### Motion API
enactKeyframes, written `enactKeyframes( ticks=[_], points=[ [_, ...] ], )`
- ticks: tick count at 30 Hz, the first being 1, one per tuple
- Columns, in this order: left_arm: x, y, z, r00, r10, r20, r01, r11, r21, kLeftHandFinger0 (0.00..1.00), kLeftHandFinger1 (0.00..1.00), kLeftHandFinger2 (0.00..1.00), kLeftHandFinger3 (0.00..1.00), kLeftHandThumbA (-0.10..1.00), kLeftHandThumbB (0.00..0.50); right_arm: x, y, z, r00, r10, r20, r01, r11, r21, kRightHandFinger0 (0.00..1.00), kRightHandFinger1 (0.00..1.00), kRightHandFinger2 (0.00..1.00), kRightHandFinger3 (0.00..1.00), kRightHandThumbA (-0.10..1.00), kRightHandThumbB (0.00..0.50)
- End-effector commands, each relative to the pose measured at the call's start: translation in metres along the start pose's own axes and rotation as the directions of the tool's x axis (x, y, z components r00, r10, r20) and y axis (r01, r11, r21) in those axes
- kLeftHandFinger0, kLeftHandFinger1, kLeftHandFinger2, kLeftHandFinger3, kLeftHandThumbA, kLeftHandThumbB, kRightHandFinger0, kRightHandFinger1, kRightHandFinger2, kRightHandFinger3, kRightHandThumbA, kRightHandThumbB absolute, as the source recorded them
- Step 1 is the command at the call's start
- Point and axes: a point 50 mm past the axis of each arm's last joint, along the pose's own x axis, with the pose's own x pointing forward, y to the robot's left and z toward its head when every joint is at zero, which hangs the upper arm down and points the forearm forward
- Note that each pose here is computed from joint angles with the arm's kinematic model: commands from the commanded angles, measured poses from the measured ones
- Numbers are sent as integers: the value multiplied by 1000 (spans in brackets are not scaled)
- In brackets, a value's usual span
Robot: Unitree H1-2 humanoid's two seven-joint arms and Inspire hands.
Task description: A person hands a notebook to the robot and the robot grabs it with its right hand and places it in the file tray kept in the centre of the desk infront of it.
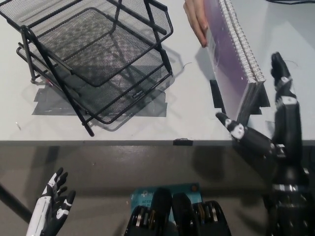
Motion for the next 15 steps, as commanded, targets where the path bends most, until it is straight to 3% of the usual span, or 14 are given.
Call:
enactKeyframes(
  ticks=[1, 6, 9, 15],
  points=[
    [0, 5, 7, 998, 32, 50, -33, 999, 9, 969, 1000, 1000, 1000, 815, 432, 23, 16, -3, 999, 22, -27, -21, 998, 53, 1000, 1000, 1000, 1000, 968, 270],
    [-2, 7, 6, 998, 37, 43, -38, 999, 16, 975, 1000, 1000, 1000, 826, 440, 38, 25, -23, 996, 39, -79, -36, 999, 35, 1000, 1000, 1000, 1000, 1000, 304],
    [-3, 8, 6, 998, 36, 46, -37, 999, 19, 969, 1000, 1000, 1000, 829, 438, 51, 30, -41, 993, 50, -110, -45, 998, 44, 1000, 1000, 1000, 1000, 1000, 293],
    [-3, 8, 7, 998, 40, 49, -41, 999, 14, 985, 1000, 1000, 1000, 827, 431, 68, 36, -63, 987, 54, -155, -45, 997, 57, 1000, 1000, 1000, 1000, 1000, 336]
  ],
)
